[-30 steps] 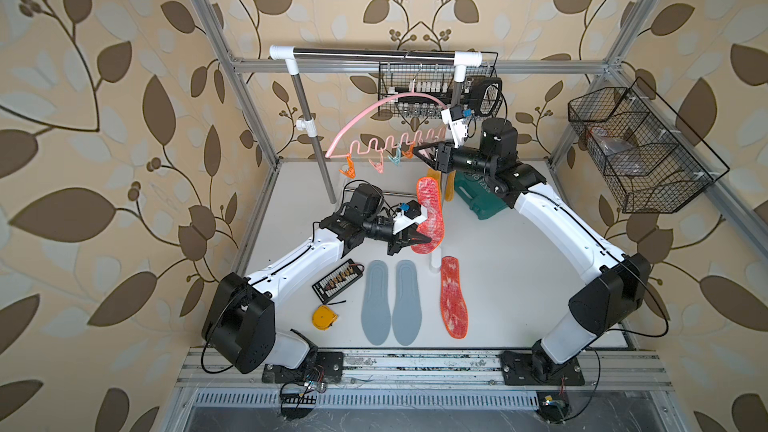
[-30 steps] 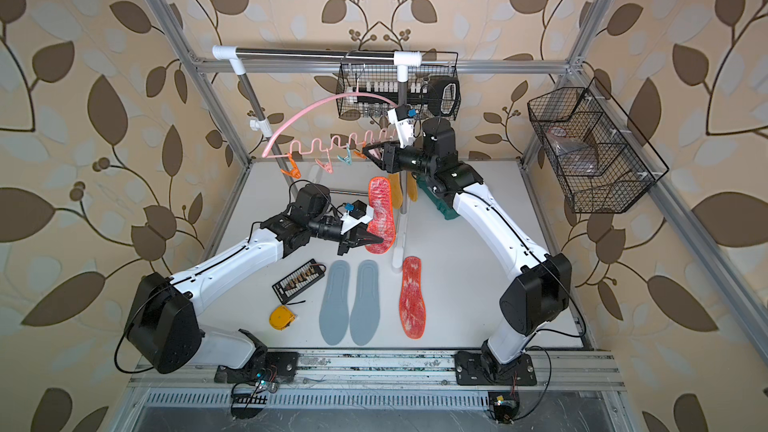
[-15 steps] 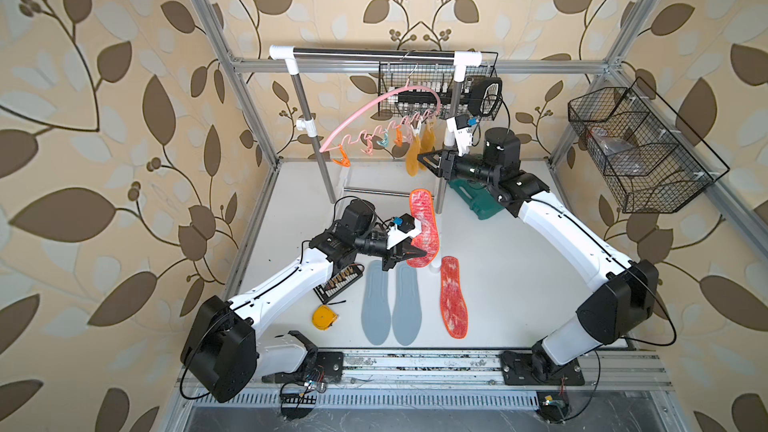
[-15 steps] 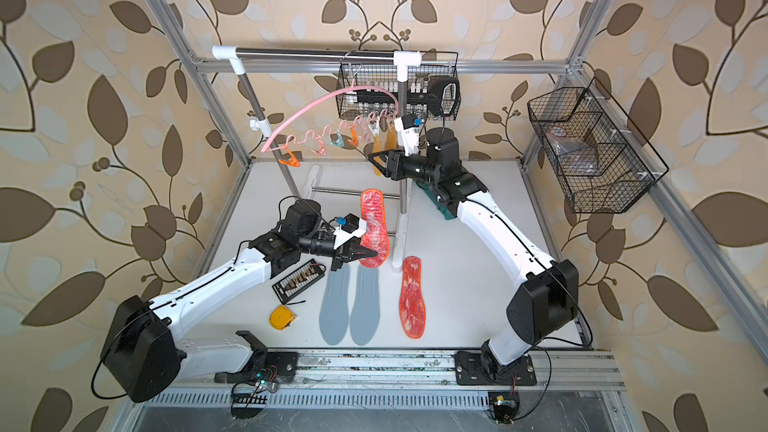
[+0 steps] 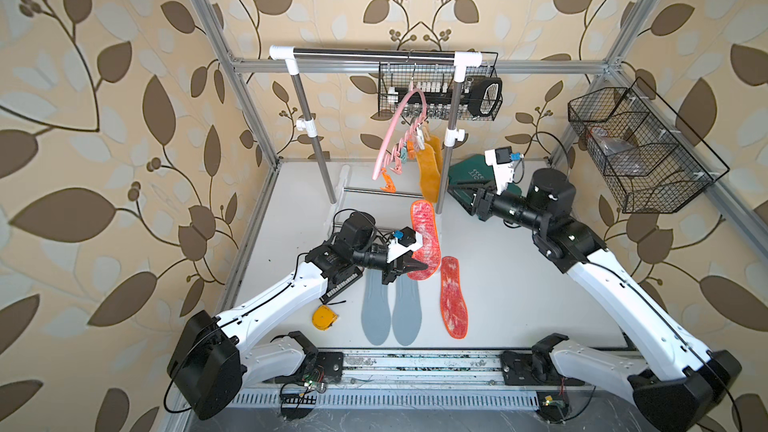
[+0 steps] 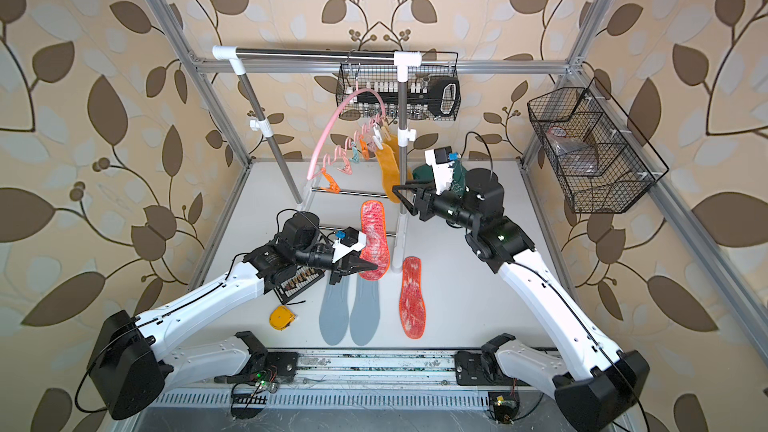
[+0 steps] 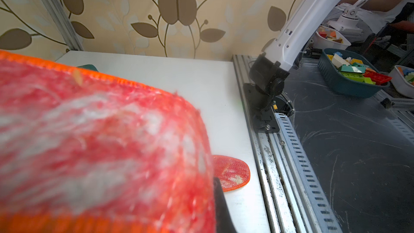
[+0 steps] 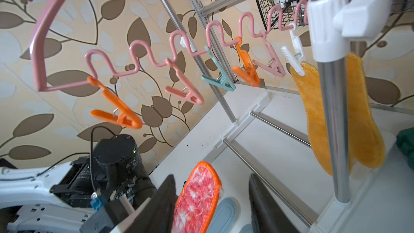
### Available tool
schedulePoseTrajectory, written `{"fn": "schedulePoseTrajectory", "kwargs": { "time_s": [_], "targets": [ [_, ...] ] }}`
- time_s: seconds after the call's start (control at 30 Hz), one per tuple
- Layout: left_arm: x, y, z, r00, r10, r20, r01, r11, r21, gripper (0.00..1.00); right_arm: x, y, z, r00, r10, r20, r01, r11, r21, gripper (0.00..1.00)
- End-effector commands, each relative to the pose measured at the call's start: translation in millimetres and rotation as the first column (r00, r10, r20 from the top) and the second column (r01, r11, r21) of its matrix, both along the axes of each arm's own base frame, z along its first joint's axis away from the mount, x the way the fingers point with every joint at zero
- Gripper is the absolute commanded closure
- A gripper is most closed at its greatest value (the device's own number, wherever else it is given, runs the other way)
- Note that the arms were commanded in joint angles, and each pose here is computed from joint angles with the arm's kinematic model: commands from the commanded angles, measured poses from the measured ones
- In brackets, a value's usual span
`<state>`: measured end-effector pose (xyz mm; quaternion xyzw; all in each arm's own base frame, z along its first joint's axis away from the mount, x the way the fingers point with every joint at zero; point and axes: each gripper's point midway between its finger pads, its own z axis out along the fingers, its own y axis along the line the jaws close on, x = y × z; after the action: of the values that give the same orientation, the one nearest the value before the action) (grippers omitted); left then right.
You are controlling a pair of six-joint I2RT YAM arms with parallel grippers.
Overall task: Take the shoe insoles off the hanger
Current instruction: Open the clamp at the hanger, then place the insole at the center of the board.
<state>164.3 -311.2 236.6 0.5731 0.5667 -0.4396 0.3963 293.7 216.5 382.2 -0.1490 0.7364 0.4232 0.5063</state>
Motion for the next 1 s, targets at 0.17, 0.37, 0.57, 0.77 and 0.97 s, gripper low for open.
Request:
{"fn": "schedulePoseTrajectory", "kwargs": {
  "time_s": [0.17, 0.37, 0.57, 0.77, 0.97],
  "targets": [
    [-24, -6, 15, 0.999, -0.043, 0.019, 0.044, 0.998, -0.049, 0.94, -53, -1, -55, 0.985, 0.123, -0.119, -0.121, 0.992, 0.028, 0.40],
    [-32, -13, 13, 0.997, -0.082, -0.015, 0.081, 0.995, -0.065, 0.94, -77, 18, -79, 0.951, 0.251, -0.182, -0.235, 0.966, 0.107, 0.38],
    [-30, -26, 6, 0.994, -0.096, -0.054, 0.093, 0.994, -0.048, 0.93, -89, 27, -83, 0.934, 0.302, -0.189, -0.278, 0.950, 0.142, 0.36],
    [-28, -38, 3, 0.993, -0.099, -0.059, 0.097, 0.995, -0.034, 0.93, -91, 31, -100, 0.924, 0.320, -0.211, -0.299, 0.946, 0.125, 0.40],
    [-33, -47, -1, 0.993, -0.110, -0.052, 0.108, 0.994, -0.027, 0.93, -93, 38, -107, 0.911, 0.348, -0.221, -0.326, 0.936, 0.133, 0.56]
  ]
}}
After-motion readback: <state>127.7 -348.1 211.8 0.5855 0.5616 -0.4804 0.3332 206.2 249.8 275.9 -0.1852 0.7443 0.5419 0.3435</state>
